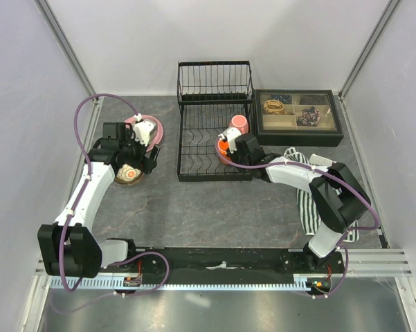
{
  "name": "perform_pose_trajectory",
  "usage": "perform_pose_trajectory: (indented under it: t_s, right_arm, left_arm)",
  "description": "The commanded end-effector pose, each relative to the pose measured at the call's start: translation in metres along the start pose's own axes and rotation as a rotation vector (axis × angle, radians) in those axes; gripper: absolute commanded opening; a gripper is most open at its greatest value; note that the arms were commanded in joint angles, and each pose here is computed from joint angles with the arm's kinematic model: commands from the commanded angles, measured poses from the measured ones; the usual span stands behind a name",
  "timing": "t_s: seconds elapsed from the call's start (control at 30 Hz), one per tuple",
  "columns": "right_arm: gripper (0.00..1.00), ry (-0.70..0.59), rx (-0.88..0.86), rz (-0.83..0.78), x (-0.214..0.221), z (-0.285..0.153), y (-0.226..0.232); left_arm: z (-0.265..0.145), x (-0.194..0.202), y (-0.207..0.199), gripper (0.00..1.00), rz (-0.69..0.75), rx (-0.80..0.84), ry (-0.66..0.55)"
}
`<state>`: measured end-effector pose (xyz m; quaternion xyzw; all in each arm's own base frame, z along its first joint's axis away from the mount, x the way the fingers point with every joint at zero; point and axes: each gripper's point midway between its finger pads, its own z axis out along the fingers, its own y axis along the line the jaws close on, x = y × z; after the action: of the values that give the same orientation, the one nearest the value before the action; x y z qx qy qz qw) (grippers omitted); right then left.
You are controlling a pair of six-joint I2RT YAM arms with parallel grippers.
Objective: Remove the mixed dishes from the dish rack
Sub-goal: Pick up the cup from the dish rack.
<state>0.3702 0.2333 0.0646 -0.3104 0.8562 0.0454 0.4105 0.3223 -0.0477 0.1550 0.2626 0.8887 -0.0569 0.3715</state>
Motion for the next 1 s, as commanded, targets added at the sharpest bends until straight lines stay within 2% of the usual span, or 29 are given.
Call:
perform_pose_trajectory:
  t_s: [0.0, 0.13, 0.77, 0.93, 0.97]
  right_arm:
    - [0.08, 0.009, -0.048, 0.004, 0.008, -0.002, 0.01]
    - [0.0, -0.02, -0.073, 0.022, -0.002, -0.006, 0.013]
    - [0.0, -0.266, -0.125, 0.113, -0.101, -0.061, 0.001]
    - [0.0, -0.337, -0.183, 0.235, -0.128, -0.079, -0.012]
    - [0.0, -0.365, -0.252, 0.25, -0.138, -0.087, -0.007]
  left_arm:
    - [-0.005, -0.012, 0.004, 0.96, 0.005, -0.025, -0.053]
    - [-0.005, -0.012, 0.004, 0.96, 0.003, -0.026, -0.057]
    - [-0.003, -0.021, -0.002, 0.95, -0.028, 0.006, -0.097]
    - [-0.011, -0.042, -0.022, 0.94, -0.047, 0.102, -0.218]
    - [-0.014, -0.048, -0.026, 0.94, -0.061, 0.122, -0.249]
